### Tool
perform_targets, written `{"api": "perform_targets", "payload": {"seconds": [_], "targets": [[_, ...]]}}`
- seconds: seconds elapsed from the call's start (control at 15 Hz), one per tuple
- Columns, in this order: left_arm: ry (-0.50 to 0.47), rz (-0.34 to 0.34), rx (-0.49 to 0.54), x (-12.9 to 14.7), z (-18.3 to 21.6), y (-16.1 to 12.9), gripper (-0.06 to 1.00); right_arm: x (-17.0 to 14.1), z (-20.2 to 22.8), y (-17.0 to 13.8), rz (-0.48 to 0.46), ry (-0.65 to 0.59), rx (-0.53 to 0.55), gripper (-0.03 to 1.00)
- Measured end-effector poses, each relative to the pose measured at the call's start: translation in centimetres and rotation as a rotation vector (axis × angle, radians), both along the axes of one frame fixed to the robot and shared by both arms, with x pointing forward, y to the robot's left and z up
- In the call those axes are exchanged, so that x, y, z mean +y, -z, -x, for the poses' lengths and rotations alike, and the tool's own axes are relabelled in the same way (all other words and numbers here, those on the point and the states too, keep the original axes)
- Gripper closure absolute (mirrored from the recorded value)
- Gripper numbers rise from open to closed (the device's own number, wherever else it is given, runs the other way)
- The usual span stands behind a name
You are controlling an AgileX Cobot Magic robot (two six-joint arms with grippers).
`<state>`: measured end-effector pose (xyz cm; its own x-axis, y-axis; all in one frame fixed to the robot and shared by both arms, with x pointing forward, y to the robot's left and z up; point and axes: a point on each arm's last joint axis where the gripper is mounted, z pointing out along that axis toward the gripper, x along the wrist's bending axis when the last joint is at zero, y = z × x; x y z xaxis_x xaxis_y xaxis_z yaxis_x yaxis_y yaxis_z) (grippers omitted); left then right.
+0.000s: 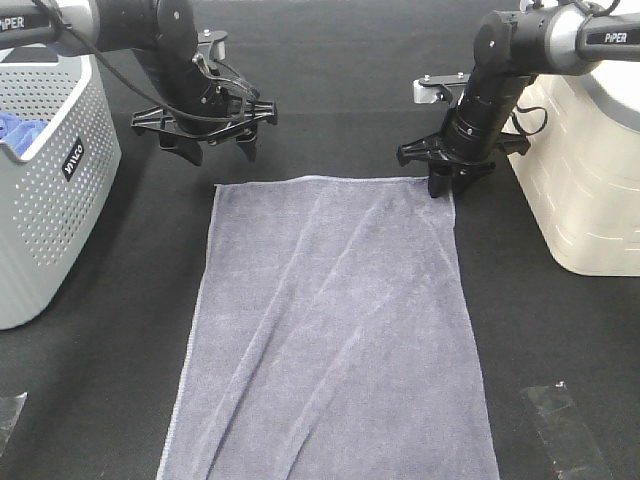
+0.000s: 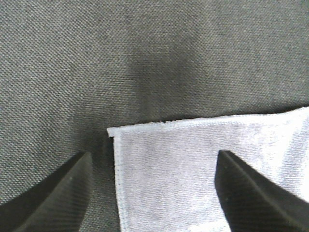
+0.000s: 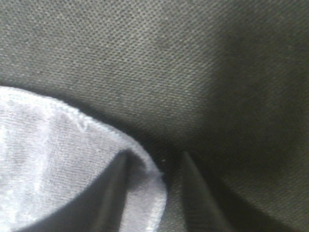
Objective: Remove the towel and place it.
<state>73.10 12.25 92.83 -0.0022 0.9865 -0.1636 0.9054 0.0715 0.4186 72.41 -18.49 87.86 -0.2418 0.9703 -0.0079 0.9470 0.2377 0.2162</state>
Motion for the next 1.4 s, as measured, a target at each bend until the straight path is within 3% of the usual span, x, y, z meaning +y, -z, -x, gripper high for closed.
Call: {"api": "perform_targets", "payload": {"seconds": [0.07, 0.13, 0.27, 0.33, 0.67, 1.07, 1.27, 1.4], "targets": [[0.001, 0.000, 0.000, 0.0, 0.0, 0.0, 0.26, 0.0, 0.0, 0.0, 0.000, 0.000, 0.001, 0.74], [0.001, 0.000, 0.000, 0.0, 0.0, 0.0, 0.26, 0.0, 0.0, 0.0, 0.000, 0.000, 0.001, 0.74], [0.001, 0.000, 0.000, 0.0, 0.0, 0.0, 0.26, 0.1, 0.0, 0.1, -0.004, 0.001, 0.005, 0.94], [0.001, 0.000, 0.000, 0.0, 0.0, 0.0, 0.26, 0.1, 0.0, 0.1, -0.009, 0.003, 0.005, 0.97], [-0.001, -0.004, 0.008, 0.0, -0.1, 0.6, 0.26, -0.2, 0.1, -1.9, 0.023, -0.011, -0.017, 0.97], [-0.008, -0.027, 0.072, 0.0, -0.1, 4.1, 0.30, -0.2, 0.1, -2.0, 0.025, -0.012, -0.018, 0.97], [-0.008, -0.037, 0.084, 0.0, -0.1, 5.3, 0.43, -0.2, 0.1, -2.0, 0.029, -0.014, -0.019, 0.97], [-0.002, -0.030, 0.058, 0.0, -0.4, 5.2, 0.75, -0.3, 0.1, -2.0, 0.030, -0.014, -0.019, 0.97]]}}
